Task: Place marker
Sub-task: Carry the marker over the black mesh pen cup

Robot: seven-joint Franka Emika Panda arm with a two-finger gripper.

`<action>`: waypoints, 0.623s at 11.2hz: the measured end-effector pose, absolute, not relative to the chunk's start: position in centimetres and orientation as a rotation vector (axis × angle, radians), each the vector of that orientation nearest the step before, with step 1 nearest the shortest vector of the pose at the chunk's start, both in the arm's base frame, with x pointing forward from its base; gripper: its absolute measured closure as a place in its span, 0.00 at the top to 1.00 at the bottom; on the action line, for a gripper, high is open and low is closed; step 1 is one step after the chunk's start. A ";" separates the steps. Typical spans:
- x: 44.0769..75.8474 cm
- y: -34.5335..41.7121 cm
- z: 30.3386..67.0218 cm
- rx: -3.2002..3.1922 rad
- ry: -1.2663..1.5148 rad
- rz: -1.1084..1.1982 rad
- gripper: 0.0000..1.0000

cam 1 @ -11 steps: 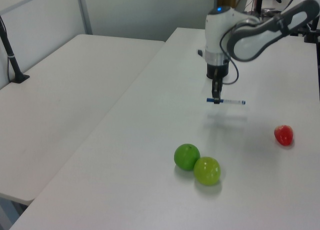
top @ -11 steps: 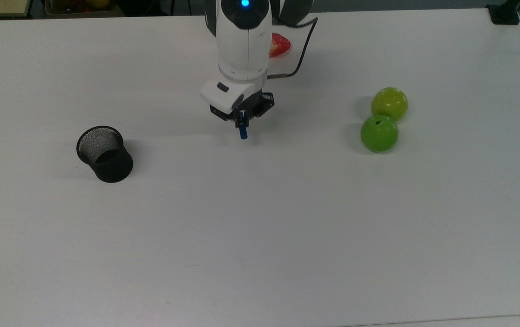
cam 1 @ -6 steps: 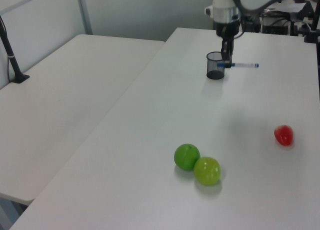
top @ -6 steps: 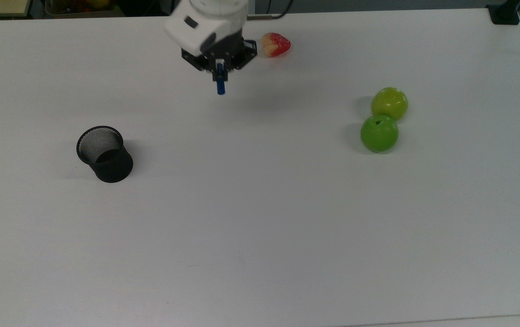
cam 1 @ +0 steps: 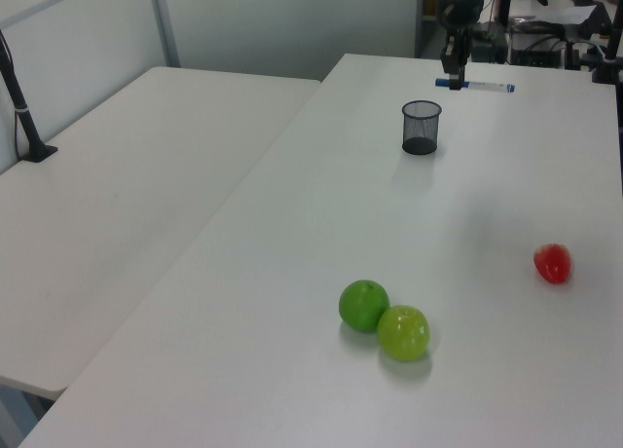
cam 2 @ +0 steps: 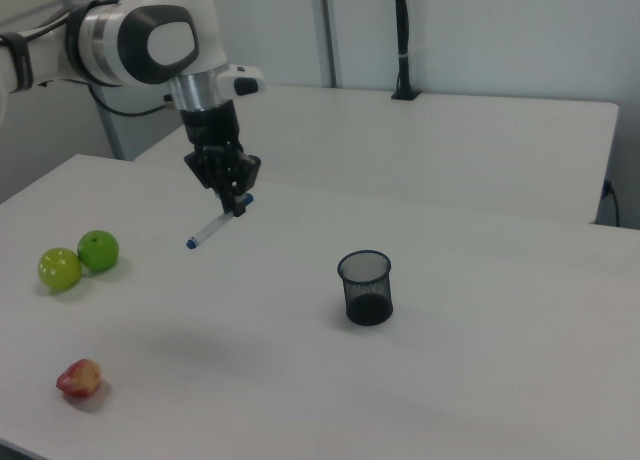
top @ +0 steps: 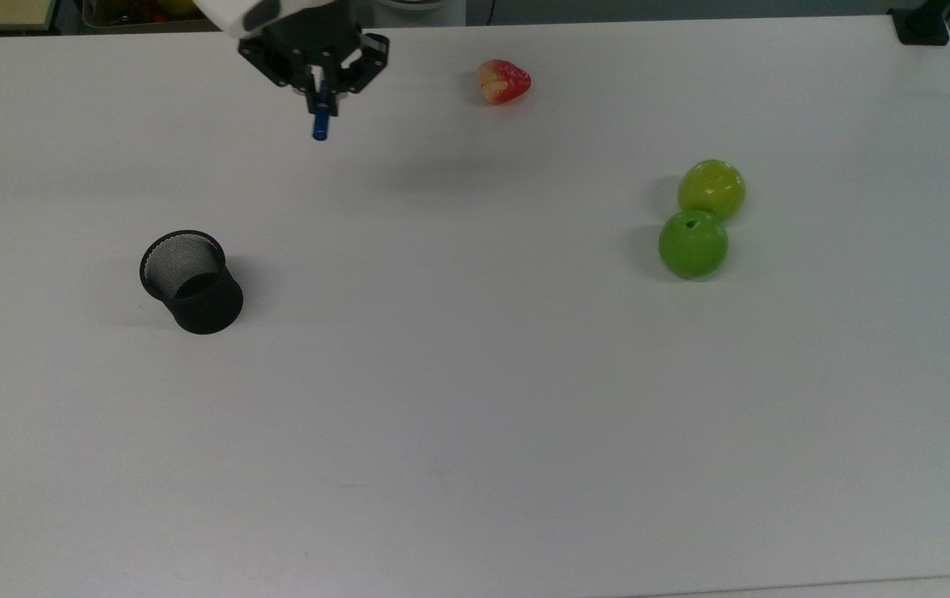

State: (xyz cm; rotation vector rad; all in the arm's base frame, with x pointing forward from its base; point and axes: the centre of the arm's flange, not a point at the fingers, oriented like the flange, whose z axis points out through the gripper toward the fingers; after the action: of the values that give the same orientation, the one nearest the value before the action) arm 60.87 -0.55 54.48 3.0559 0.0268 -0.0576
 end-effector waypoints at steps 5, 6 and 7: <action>61.0 -10.5 55.8 3.040 -0.136 0.014 0.18; 61.5 -11.5 55.7 3.035 -0.152 0.068 0.18; 62.0 -12.3 55.5 3.026 -0.165 0.125 0.18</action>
State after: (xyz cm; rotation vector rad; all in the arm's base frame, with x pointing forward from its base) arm 62.01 -12.34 55.54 3.0261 -0.1653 0.1248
